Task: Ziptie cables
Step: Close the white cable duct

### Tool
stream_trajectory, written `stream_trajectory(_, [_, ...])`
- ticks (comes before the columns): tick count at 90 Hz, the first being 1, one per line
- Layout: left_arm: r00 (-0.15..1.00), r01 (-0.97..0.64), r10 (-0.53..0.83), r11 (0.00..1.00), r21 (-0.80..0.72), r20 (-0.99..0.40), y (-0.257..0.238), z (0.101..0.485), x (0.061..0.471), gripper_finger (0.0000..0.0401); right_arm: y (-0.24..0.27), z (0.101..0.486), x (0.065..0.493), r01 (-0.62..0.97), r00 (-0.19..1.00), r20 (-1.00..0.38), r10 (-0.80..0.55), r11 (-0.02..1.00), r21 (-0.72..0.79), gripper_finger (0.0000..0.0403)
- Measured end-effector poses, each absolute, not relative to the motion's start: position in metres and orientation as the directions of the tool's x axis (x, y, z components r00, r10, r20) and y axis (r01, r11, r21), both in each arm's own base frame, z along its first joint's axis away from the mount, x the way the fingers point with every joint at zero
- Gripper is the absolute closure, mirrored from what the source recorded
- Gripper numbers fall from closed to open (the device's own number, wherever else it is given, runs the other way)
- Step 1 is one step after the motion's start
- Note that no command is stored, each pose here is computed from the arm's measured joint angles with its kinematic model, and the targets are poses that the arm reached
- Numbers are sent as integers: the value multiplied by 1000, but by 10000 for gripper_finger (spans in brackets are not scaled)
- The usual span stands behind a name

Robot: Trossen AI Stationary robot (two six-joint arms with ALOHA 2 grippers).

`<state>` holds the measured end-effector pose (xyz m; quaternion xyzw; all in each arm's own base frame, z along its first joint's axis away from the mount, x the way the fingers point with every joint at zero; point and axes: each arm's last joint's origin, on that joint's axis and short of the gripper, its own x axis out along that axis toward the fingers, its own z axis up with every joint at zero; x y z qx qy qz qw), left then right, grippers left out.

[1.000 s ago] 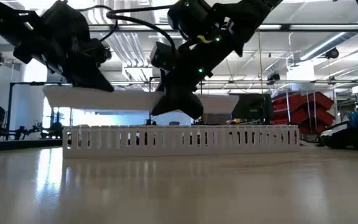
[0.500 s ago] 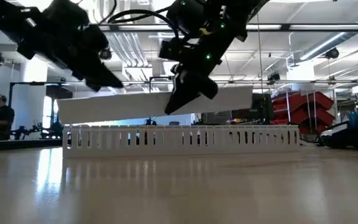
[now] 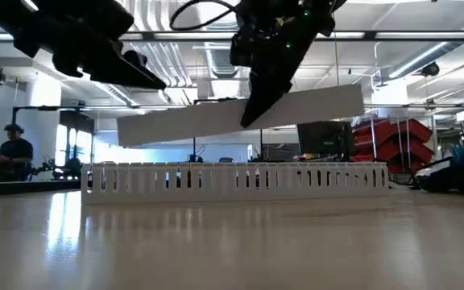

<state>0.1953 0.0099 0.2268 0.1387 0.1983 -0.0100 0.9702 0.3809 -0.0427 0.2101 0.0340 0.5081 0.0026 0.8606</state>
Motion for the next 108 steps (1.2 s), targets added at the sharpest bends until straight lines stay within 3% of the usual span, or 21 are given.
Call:
stream_trajectory(28, [903, 103, 119, 874, 476, -413, -15, 223, 196, 120, -36, 229, 368, 90, 485, -846, 223, 949, 302, 403])
stream_trajectory(56, [856, 98, 197, 846, 524, -478, -23, 227, 213, 49, -35, 239, 366, 150, 519, -798, 306, 887, 437, 403])
stream_trajectory(82, [753, 37, 437, 719, 694, -492, -37, 225, 240, 51, -36, 246, 368, 182, 562, -741, 367, 820, 543, 403])
stream_trajectory(108, [691, 29, 553, 622, 783, -465, -56, 228, 248, 52, -42, 245, 370, 260, 583, -729, 359, 768, 586, 403])
